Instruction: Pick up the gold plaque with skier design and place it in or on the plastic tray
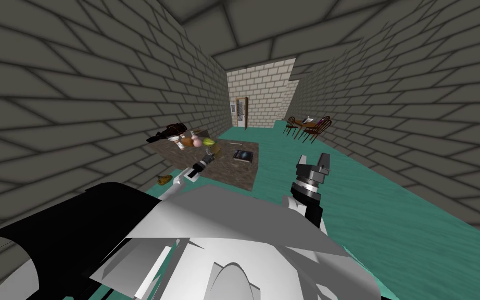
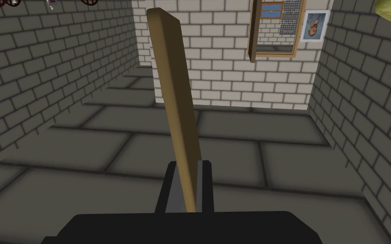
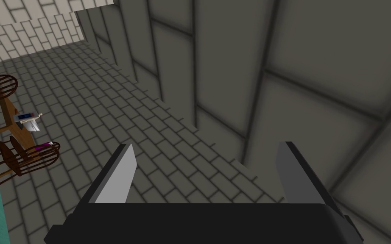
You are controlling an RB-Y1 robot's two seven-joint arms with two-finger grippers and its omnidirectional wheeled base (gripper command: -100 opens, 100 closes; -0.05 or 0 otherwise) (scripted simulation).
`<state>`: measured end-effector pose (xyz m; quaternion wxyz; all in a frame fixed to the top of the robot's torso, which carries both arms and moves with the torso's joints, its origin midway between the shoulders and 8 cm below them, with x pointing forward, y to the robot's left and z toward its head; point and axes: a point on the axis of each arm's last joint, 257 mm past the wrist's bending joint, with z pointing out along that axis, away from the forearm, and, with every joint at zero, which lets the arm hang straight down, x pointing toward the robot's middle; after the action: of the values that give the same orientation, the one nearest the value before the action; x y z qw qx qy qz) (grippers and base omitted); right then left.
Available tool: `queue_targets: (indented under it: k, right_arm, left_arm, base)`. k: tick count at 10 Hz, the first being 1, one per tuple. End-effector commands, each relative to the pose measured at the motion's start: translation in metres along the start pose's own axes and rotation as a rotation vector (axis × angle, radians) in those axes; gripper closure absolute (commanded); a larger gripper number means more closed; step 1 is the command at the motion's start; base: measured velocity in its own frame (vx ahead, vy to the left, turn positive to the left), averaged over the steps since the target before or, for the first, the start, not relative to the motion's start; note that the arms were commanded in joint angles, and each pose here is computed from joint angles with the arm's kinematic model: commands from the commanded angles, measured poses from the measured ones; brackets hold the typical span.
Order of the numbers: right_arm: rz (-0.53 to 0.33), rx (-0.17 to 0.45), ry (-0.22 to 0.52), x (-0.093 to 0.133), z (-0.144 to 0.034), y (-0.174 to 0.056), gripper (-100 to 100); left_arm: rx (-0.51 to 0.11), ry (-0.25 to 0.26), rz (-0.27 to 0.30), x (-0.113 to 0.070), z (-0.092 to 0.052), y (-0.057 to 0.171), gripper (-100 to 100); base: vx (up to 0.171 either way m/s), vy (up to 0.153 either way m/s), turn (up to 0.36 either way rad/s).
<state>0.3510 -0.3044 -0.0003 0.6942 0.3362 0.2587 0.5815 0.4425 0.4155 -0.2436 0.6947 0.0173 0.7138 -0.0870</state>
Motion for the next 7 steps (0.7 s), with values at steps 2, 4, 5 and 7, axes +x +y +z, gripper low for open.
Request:
queue_targets:
  k: [2, 4, 5, 7]
  right_arm:
    - [0.0, 0.0, 0.0, 0.0, 0.0, 0.0, 0]
    - [0.0, 0.0, 0.0, 0.0, 0.0, 0.0, 0]
    - [0.0, 0.0, 0.0, 0.0, 0.0, 0.0, 0]
    - [0.0, 0.0, 0.0, 0.0, 0.0, 0.0, 0]
  left_arm:
    - [-0.029, -0.005, 0.028, -0.019, 0.005, 0.014, 100]
    - [-0.051, -0.014, 0.049, -0.034, 0.01, 0.024, 100]
    - [-0.063, -0.019, 0.058, -0.042, 0.013, 0.029, 100]
    - [-0.084, -0.03, 0.075, -0.057, 0.017, 0.038, 100]
  base:
    - [0.09, 0.148, -0.014]
    - [0.067, 0.112, -0.01]
    - [0.064, 0.122, -0.015]
    - [0.065, 0.132, -0.01]
